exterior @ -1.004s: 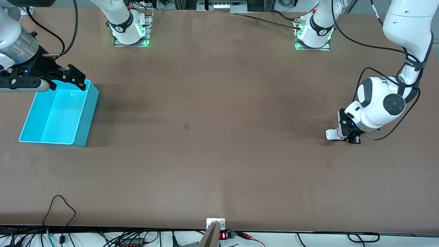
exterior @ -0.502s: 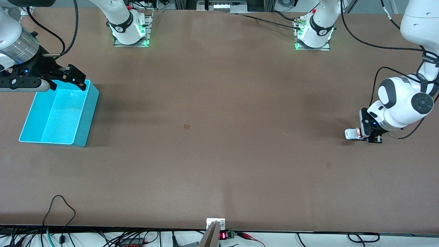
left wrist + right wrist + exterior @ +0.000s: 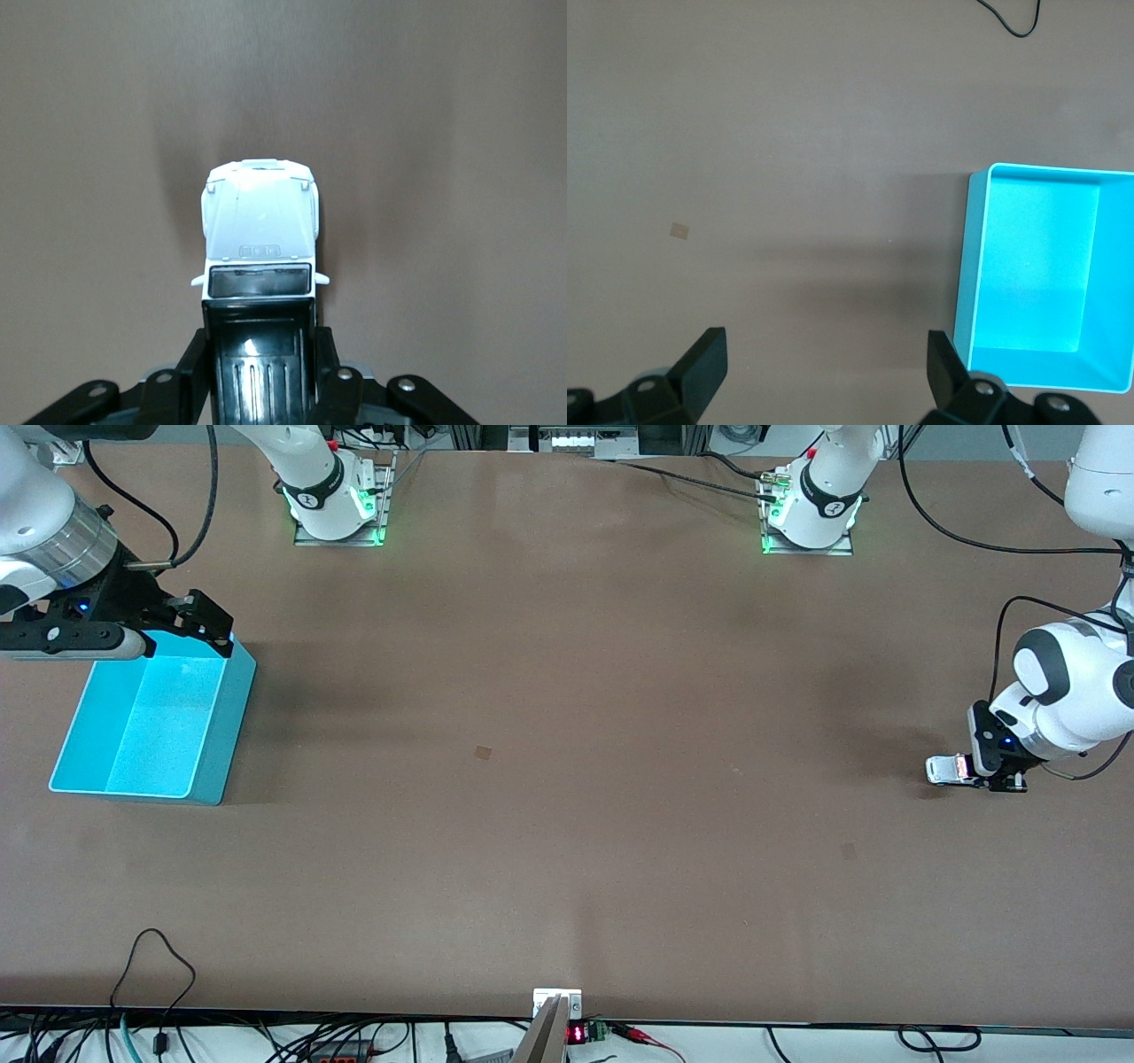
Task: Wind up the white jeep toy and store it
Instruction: 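Drag the jeep backward along the table with the left gripper to wind it, then open the left gripper and release the wound jeep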
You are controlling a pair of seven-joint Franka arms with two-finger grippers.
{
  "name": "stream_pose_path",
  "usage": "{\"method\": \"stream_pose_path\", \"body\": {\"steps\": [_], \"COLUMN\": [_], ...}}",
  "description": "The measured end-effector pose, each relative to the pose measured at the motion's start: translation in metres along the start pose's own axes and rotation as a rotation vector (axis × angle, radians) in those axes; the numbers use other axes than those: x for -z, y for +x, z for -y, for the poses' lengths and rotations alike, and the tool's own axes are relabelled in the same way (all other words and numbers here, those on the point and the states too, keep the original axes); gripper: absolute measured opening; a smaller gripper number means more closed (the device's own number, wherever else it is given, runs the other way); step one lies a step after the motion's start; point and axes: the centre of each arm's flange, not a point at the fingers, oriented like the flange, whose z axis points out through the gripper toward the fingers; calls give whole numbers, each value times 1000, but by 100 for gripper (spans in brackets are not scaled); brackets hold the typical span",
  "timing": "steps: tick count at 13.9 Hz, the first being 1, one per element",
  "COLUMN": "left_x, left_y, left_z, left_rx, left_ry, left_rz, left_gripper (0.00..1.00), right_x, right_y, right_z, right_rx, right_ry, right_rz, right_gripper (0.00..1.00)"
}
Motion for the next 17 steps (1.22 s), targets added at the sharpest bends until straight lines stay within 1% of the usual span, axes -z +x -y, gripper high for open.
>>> {"method": "stream_pose_path", "body": {"steps": [3,9,10,11,13,15,17], "left_x": [-1,-2,-4,-11,-13,10,43], "left_y": [-14,-23,-23,-24,-23,-19,-9], "left_z": [-3,-4,-6,-10,-9,10,33], "left_rx": [2,3,1,1,-4,-22,-40], "left_ry": [4,6,-1,-20,-51,-90,-120], "left_rz": [3,5,2,-7,-20,-36,-45], "left_gripper": [49,50,53,62,83,100,100], "right_x": [0,0,-1,-1,-1,-2,-2], "right_y": [0,1,1,1,1,2,2], "right_z": [0,-10,-11,-12,-13,-20,-22], "right_rx": [-2,-22,-23,-24,-26,-38,-42], "right_ry": [0,-2,-2,-2,-3,-5,-5], "right_rz": [0,2,3,3,5,10,12], "right_gripper": [100,100,100,100,100,100,100]}}
